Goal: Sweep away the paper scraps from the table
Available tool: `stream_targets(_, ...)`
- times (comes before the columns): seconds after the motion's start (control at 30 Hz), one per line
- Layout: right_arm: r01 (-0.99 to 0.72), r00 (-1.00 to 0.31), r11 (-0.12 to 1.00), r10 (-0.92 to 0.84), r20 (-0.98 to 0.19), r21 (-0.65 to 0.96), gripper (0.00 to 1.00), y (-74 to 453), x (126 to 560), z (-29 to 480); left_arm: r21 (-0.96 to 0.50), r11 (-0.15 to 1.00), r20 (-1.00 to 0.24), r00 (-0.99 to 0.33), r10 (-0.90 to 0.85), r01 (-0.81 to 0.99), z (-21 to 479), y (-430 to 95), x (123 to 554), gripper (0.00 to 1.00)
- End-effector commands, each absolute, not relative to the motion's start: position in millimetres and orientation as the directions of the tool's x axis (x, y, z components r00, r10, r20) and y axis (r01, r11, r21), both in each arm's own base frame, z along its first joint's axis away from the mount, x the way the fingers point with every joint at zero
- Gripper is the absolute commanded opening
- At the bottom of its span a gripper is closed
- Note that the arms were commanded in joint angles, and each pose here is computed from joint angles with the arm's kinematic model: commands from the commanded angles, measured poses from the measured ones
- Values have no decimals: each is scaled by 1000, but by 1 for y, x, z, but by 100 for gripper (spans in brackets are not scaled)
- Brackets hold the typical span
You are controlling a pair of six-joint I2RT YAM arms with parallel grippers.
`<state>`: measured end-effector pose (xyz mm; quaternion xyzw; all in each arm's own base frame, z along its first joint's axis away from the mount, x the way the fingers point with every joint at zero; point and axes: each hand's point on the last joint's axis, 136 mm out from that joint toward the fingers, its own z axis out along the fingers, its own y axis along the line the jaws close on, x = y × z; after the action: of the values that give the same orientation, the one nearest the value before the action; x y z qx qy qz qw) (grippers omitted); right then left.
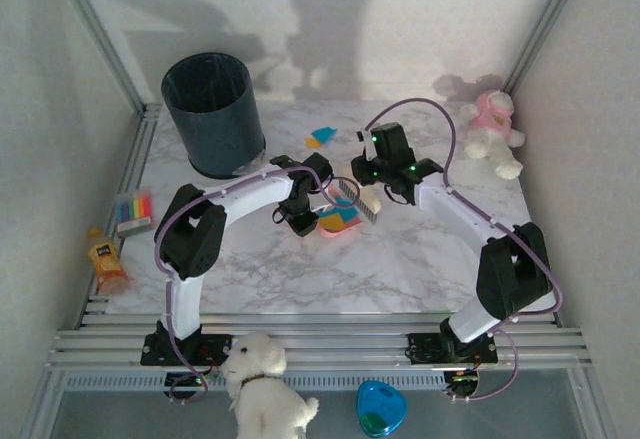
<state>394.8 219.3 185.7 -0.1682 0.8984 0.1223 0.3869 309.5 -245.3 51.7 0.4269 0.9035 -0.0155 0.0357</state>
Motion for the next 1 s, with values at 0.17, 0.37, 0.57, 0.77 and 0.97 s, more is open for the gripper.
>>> stream_targets(0.17,-255,-631,967,-146,-762,27,0,193,400,188,-1,656,-45,-655,754,755,54,-236,306,0)
stream_targets(0.37,-229,-649,973,-137,-748,20,0,190,397,180,-4,654,-46,-653,756,757,53,-237,306,0)
stream_targets(0.57,-213,-661,976,-112,-742,43,0,195,392,175,-6,651,-42,-650,758,759,52,-237,305,0)
stream_targets(0.77,-202,-675,976,-82,-733,77,0,202,387,167,-7,650,-41,-649,759,760,52,-236,305,0)
stream_targets(0.97,-209,-683,969,-47,-729,133,0,214,385,165,-8,650,-43,-650,759,760,53,-237,305,0)
